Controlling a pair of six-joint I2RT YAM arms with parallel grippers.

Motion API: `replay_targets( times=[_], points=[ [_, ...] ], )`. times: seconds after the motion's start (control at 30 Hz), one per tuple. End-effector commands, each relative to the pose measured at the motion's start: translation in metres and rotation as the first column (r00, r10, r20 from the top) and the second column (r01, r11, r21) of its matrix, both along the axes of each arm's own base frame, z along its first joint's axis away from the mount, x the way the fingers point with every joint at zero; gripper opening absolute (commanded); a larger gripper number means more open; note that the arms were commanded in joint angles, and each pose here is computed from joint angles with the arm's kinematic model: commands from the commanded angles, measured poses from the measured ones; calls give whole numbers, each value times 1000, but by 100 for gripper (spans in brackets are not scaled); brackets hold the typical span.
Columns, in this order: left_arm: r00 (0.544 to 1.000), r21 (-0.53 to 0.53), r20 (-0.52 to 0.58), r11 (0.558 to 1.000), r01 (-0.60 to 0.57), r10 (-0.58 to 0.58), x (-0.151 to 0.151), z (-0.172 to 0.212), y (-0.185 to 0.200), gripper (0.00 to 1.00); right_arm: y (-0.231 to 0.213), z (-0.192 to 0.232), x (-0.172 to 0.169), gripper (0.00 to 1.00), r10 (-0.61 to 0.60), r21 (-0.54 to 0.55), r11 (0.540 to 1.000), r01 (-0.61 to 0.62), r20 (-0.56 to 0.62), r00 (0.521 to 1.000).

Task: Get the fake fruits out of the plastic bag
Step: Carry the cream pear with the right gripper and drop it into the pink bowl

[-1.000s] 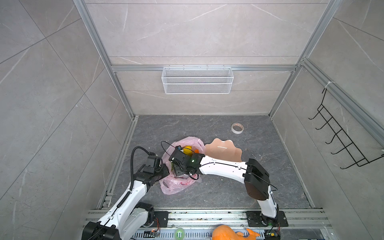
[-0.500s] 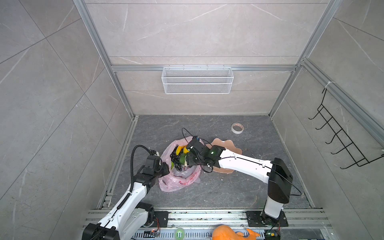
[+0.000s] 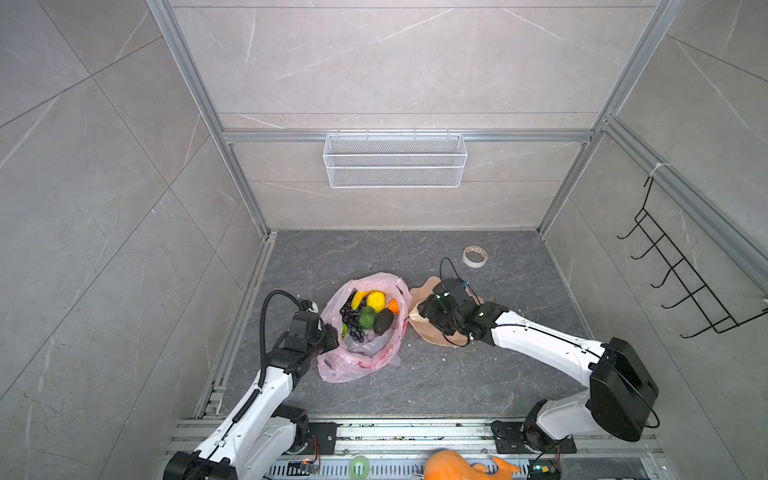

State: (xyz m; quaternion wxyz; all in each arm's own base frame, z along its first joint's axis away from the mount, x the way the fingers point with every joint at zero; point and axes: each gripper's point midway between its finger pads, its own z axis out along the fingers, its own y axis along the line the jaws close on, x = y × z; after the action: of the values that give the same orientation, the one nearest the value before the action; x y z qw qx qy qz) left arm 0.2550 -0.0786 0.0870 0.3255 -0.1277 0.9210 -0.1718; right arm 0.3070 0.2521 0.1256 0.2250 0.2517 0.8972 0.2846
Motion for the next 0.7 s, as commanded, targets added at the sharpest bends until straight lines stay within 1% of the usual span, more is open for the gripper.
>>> replay_targets(
  times=[0.0,0.2,0.37,0.47,0.53,0.67],
  points=[
    [998,1,50,1000,24,-24,4,8,-3,34,-1,9,15,62,-100,217,971,104,-29,995],
    [998,-2,66,1000,24,-24,3,10,-2,34,-12,-17,36,62,-184,359,907,221,-135,974],
    [997,-3,71,1000,25,-25,3,11,-3,34,-6,-38,44,62,-206,450,846,285,-218,954],
    [997,-4,73,1000,28,-27,3,11,-3,34,-4,-47,44,62,-220,469,823,321,-258,941],
    [997,-3,73,1000,27,-27,3,11,-3,34,-5,-48,46,62,-238,488,804,340,-260,936],
    [997,-2,74,1000,27,-27,3,11,-3,34,-10,-49,44,64,-259,476,800,365,-273,926]
  ],
)
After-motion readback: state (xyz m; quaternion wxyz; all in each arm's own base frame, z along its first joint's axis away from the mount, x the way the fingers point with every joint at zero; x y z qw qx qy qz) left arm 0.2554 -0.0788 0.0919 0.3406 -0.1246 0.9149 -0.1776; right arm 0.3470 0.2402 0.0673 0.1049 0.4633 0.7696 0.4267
